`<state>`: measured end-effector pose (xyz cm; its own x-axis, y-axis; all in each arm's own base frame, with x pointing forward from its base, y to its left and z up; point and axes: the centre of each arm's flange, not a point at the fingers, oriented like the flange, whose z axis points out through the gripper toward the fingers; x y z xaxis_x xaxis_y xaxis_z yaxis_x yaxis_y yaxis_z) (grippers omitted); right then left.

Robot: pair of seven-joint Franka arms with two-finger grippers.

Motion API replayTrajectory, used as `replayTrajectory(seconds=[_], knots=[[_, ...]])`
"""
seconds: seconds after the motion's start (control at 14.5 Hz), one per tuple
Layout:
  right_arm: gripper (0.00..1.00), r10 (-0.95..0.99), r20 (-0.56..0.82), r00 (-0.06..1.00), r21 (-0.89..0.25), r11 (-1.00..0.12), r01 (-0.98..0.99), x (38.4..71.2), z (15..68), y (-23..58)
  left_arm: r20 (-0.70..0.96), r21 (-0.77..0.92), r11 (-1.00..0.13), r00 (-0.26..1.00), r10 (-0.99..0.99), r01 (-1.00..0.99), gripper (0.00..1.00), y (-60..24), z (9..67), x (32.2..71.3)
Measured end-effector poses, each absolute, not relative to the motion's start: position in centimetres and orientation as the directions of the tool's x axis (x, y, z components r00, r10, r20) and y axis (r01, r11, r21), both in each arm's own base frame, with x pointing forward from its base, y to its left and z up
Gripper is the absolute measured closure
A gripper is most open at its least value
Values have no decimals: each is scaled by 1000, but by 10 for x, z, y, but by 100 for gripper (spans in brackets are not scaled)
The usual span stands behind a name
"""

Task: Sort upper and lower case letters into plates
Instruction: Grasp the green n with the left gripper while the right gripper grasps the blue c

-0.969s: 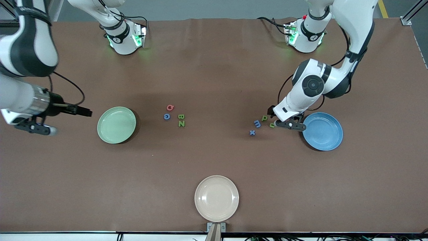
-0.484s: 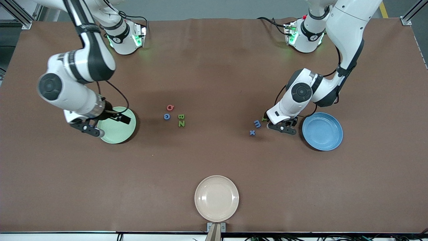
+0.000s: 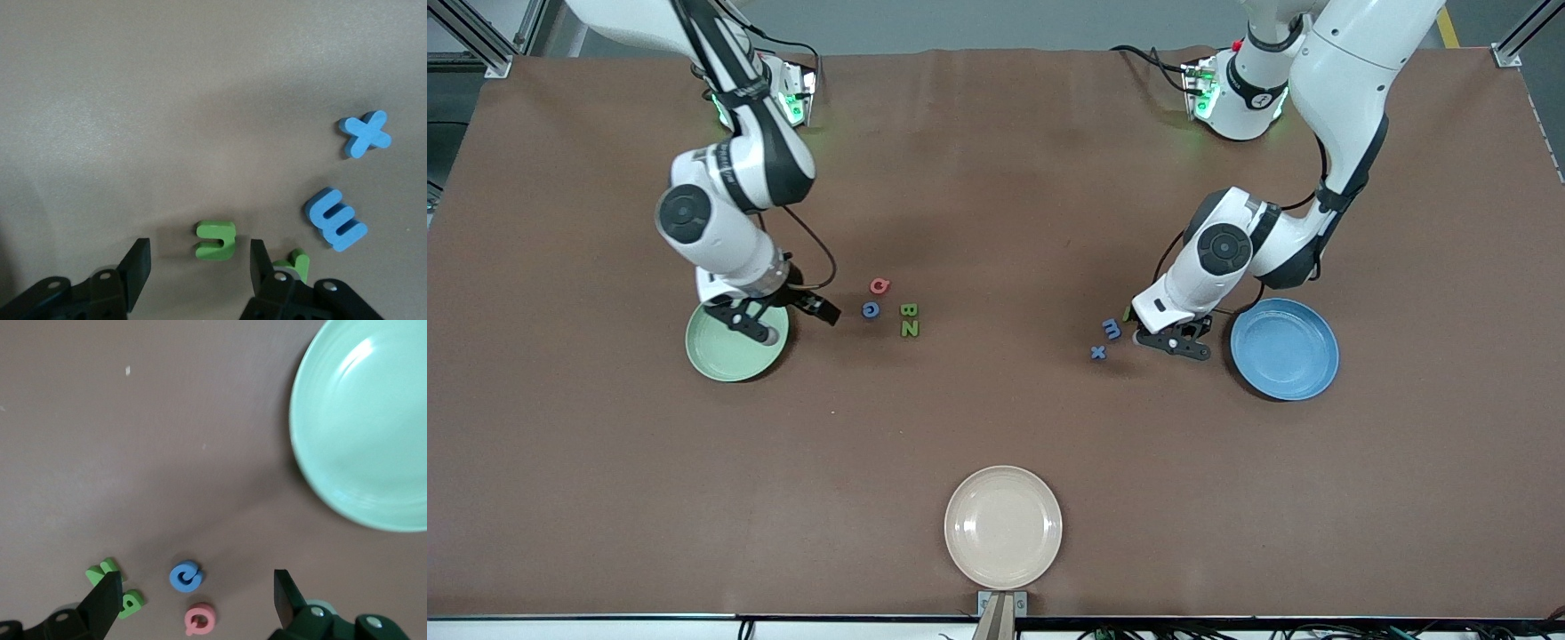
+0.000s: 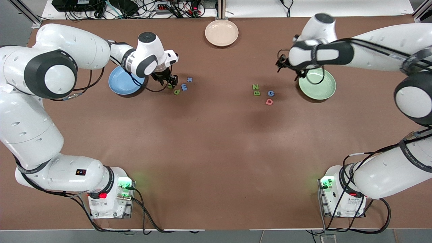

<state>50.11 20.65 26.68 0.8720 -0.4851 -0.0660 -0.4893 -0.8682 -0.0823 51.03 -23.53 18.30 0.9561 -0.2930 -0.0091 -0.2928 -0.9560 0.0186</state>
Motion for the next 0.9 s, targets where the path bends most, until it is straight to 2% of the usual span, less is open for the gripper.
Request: replayTrajectory(seconds=[0.21,0.28,0.55,0.62,0.69,0.76,0.83,0.9], knots=[[0,-493,-60,868,-68,-865,-497,491,229,230,-7,21,-961,962,-274,-274,35,-237,181,513],[0,-494,-57,868,-65,-866,-497,489,217,235,-6,19,-963,963,-269,-268,42,-237,180,514],[3,-508,-59,860,-45,-859,-510,477,186,250,-5,0,-967,967,-256,-256,50,-240,175,513],[8,-511,-61,857,-40,-857,-514,475,182,254,-5,-1,-967,967,-255,-255,52,-240,175,513],[9,-513,-62,856,-37,-856,-515,473,180,256,-4,-1,-967,967,-255,-255,52,-240,175,513],[16,-513,-63,856,-36,-856,-516,472,179,257,-3,-1,-967,967,-255,-255,57,-240,176,513],[26,-515,-63,855,-35,-855,-518,472,179,257,-3,0,-968,968,-250,-250,57,-241,176,514],[26,-517,-63,854,-35,-854,-520,472,179,258,-2,0,-972,972,-236,-236,63,-241,176,514]])
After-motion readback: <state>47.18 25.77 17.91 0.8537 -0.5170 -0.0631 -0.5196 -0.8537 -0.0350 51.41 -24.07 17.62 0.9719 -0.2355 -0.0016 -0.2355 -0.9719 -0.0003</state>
